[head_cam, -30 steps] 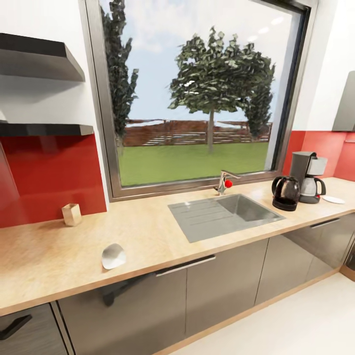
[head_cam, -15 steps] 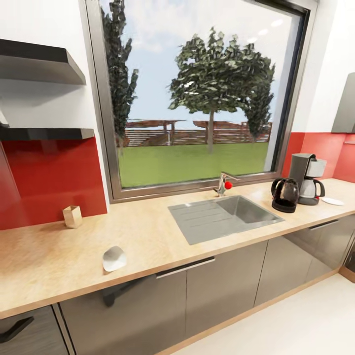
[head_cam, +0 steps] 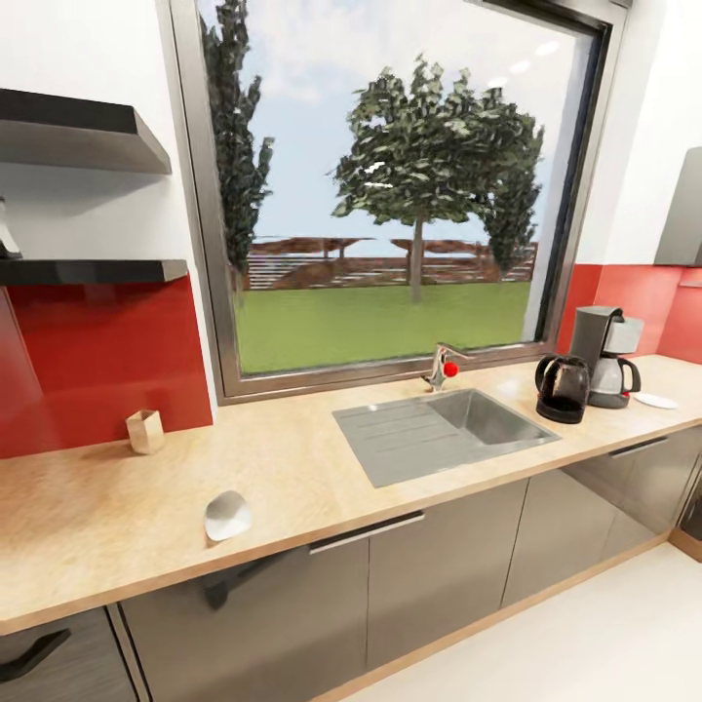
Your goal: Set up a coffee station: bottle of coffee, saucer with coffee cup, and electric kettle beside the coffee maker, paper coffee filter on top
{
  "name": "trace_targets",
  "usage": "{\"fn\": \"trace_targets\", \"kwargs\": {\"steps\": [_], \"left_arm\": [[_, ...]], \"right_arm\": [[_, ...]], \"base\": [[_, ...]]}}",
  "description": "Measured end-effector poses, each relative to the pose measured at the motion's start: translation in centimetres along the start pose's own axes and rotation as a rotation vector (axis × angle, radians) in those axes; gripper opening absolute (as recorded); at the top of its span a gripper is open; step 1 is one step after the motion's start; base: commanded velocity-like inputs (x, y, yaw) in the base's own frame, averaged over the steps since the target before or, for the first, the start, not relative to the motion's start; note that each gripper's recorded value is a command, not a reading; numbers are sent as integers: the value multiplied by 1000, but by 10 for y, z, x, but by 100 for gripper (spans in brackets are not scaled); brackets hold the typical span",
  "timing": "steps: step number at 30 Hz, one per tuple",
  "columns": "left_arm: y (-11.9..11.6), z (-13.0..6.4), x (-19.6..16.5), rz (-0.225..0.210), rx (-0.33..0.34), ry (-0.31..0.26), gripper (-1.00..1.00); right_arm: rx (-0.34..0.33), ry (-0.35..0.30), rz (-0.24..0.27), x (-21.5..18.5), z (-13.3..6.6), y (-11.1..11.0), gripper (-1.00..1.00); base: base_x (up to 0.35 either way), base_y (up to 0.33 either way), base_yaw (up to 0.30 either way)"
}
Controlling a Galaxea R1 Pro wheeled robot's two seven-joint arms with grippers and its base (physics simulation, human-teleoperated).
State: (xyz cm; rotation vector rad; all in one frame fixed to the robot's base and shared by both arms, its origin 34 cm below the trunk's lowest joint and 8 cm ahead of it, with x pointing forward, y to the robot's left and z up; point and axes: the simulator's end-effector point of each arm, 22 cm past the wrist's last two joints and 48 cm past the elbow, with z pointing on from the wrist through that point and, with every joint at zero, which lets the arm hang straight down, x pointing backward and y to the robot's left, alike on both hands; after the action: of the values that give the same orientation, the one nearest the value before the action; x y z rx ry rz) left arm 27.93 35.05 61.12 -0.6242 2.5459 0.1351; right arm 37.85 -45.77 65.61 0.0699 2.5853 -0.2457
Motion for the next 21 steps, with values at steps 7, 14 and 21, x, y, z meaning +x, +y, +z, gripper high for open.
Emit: {"fn": "trace_targets", "kwargs": {"steps": [7,14,21], "left_arm": [[1,-7,-2,0,0,0,100],[2,-14,-3,0,0,0,100],[3,-20,-5,0,0,0,100]], "right_arm": [[0,0,0,-2,-7,-1,-100],[-1,1,1,-3,-13,-1,-100],[-1,1,1,-4,-20,-3,-100]], "base": [[0,0,0],[0,0,0],[0,0,0]]}}
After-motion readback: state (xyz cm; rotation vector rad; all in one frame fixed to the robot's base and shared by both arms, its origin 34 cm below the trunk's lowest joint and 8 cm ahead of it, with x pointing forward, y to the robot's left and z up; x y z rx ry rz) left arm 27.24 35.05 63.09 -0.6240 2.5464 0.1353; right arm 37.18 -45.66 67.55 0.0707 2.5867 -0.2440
